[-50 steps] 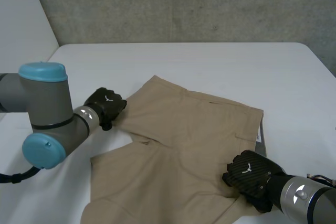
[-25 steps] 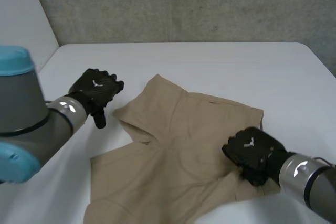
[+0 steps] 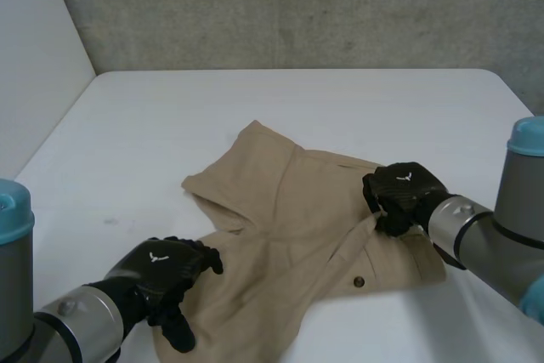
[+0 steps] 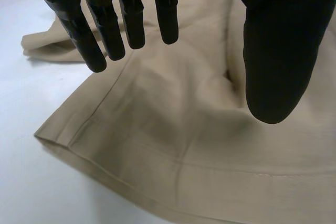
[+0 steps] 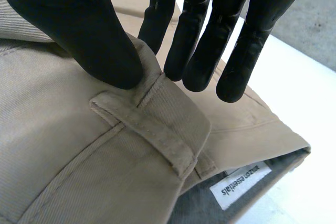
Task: Fold the shorts.
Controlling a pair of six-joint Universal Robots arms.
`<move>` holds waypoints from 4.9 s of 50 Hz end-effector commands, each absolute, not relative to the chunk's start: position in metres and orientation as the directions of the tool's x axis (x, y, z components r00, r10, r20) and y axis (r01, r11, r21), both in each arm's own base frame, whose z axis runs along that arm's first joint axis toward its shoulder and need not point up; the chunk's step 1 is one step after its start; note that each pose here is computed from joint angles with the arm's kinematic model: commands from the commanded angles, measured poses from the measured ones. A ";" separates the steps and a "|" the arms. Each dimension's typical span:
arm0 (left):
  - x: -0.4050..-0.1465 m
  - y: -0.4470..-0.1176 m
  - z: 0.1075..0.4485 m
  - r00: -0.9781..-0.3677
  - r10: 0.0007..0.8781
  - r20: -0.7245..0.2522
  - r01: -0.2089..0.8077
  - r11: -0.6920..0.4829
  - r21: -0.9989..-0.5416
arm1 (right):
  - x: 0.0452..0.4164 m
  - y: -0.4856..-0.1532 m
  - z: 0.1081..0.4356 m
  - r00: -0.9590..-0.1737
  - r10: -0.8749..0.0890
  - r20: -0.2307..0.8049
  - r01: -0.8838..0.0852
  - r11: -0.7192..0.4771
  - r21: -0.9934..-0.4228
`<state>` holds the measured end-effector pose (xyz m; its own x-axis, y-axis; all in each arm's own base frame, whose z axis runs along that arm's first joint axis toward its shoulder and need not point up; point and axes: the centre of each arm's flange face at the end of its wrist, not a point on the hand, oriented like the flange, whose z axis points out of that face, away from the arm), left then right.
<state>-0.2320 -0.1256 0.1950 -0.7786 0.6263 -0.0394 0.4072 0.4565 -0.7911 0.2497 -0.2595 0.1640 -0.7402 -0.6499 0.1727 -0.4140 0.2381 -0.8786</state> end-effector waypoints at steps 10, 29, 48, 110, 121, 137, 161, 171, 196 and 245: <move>-0.252 -0.111 0.213 -0.754 0.657 0.032 0.329 0.420 -0.846 | 0.256 -0.289 0.164 -0.807 -0.577 0.126 -0.334 0.271 -0.903; -0.270 -0.104 0.176 -0.778 0.624 -0.069 0.374 0.374 -0.849 | 0.255 -0.291 0.163 -0.809 -0.574 0.126 -0.333 0.271 -0.903; -0.272 -0.155 0.175 -0.840 0.534 -0.100 0.305 0.310 -0.901 | 0.254 -0.289 0.162 -0.808 -0.576 0.122 -0.334 0.276 -0.901; -0.289 -0.091 0.138 -0.786 0.567 -0.245 0.431 0.218 -0.876 | 0.258 -0.290 0.160 -0.805 -0.577 0.142 -0.331 0.237 -0.913; -0.281 -0.133 0.147 -0.861 0.458 -0.221 0.351 0.220 -0.910 | 0.257 -0.290 0.160 -0.804 -0.576 0.150 -0.337 0.232 -0.912; -0.300 -0.255 0.209 -0.820 0.566 -0.087 0.138 0.047 -0.989 | 0.255 -0.302 0.171 -0.817 -0.552 0.167 -0.312 0.180 -0.933; -0.375 -0.393 0.135 -0.751 0.603 -0.267 0.183 -0.198 -0.963 | 0.263 -0.379 0.143 -0.830 -0.299 0.472 -0.479 -0.054 -0.876; -0.374 -0.388 0.154 -0.769 0.568 -0.293 0.108 -0.336 -0.936 | 0.266 -0.380 0.154 -0.821 -0.254 0.512 -0.509 -0.081 -0.857; -0.354 -0.347 0.158 -0.700 0.649 -0.299 0.227 -0.195 -0.954 | 0.232 -0.272 0.184 -0.828 -0.496 0.263 -0.385 0.161 -0.908; -0.325 -0.434 0.133 -0.780 0.485 -0.395 0.262 -0.321 -0.910 | 0.231 -0.266 0.166 -0.824 -0.505 0.257 -0.388 0.171 -0.906</move>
